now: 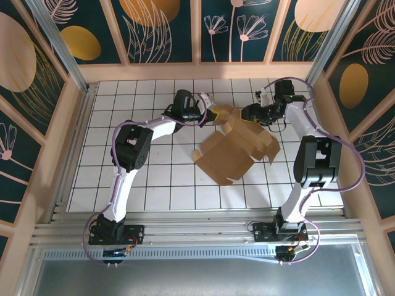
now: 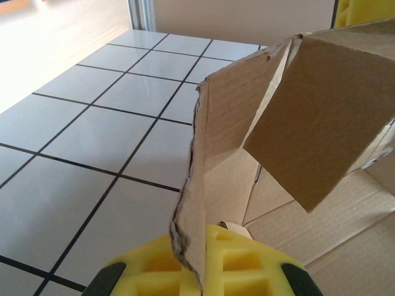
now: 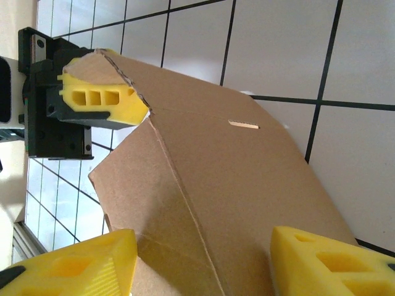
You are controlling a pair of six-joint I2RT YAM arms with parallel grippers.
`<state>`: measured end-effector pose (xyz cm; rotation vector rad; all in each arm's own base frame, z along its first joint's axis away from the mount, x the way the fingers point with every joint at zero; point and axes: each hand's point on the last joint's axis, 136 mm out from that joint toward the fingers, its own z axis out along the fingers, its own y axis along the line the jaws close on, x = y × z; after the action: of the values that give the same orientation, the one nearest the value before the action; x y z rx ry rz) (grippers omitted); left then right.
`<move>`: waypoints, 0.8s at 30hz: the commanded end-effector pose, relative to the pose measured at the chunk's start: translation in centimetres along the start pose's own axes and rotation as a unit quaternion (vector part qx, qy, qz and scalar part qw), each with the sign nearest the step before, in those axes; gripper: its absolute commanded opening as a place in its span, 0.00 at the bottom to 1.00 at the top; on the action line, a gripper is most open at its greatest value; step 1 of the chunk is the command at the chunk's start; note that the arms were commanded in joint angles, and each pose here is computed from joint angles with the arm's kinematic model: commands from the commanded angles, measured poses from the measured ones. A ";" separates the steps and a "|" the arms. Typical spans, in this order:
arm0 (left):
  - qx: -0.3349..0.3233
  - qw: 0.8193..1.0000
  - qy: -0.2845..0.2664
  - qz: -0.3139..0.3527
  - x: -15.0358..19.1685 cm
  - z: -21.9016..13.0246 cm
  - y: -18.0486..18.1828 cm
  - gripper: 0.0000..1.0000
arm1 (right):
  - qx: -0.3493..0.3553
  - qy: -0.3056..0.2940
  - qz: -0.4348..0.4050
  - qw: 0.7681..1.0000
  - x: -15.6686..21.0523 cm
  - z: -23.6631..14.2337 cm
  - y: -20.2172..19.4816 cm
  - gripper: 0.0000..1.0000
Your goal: Fold the paper box
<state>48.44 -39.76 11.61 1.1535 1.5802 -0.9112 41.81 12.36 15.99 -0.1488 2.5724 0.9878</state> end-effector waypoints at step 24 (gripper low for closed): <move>0.113 0.966 -0.015 -0.234 -7.5 1.3 -7.0 0.30 | -0.003 -0.023 0.041 0.999 0.7 0.7 -1.8 0.47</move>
<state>44.96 -43.35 14.83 0.8539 1.8797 -1.3628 42.22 11.69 14.66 -0.0494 2.5331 1.0403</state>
